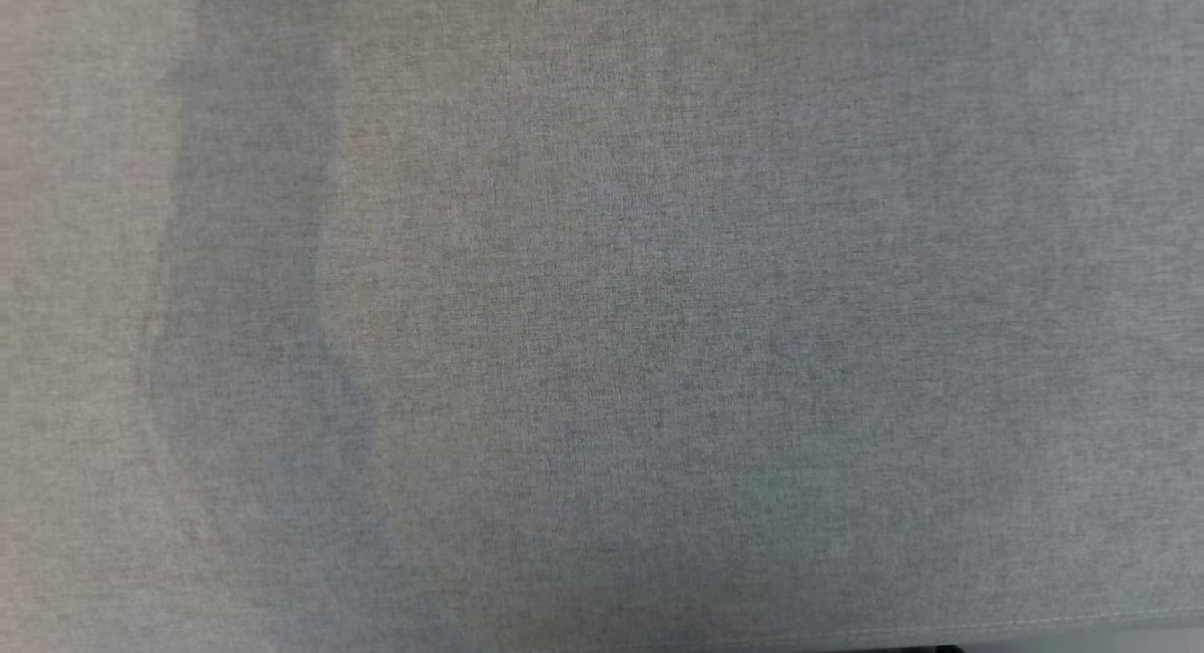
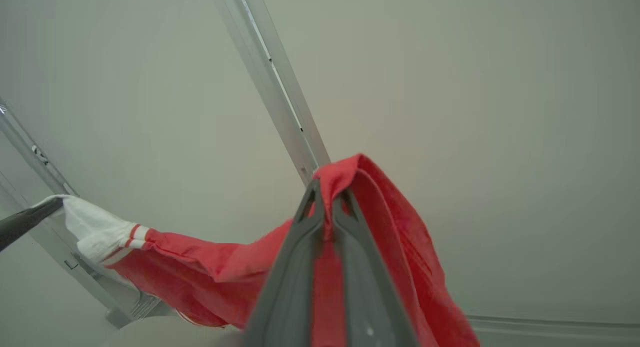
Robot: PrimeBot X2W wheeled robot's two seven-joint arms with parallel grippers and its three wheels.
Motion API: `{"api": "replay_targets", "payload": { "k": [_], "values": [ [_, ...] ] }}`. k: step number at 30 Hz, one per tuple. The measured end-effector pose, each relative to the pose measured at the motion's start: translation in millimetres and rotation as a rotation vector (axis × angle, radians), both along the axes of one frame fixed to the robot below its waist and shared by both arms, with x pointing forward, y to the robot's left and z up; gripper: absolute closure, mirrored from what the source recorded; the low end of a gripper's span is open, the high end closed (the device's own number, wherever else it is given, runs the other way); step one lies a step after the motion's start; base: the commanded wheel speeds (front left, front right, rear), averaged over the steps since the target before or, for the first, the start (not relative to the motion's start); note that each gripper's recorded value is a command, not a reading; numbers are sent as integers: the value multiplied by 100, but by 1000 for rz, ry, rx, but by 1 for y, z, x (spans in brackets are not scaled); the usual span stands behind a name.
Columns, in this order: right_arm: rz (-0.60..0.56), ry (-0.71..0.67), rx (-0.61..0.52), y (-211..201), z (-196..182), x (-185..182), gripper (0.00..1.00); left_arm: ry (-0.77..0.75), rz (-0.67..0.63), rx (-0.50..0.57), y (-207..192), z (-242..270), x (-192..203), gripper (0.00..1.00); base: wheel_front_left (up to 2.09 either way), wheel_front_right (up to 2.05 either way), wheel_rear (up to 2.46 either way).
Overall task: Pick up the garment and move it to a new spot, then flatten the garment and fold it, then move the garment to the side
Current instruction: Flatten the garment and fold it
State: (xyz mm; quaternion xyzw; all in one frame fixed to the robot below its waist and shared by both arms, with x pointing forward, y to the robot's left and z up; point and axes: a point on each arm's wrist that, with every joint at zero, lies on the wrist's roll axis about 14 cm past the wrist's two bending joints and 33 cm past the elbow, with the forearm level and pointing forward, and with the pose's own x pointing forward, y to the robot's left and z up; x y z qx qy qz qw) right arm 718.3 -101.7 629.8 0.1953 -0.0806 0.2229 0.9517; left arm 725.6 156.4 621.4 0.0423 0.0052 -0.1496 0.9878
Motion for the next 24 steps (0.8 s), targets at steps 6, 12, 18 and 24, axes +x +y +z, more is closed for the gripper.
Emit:
{"api": "replay_targets", "payload": {
  "k": [6,12,18,24],
  "values": [
    [41,275,-111,-8,-94,-49,100,246,7,-9,21,-65,-47,100,0,0,0],
    [115,497,-204,-17,-139,-121,100,548,-22,0,35,-116,-126,100,0,0,0],
    [171,669,-293,-38,-153,-194,100,751,-132,-27,21,-131,-215,100,0,0,0],
    [234,804,-373,-55,-160,-264,100,874,-221,-13,6,-129,-297,100,0,0,0]
  ]
}}
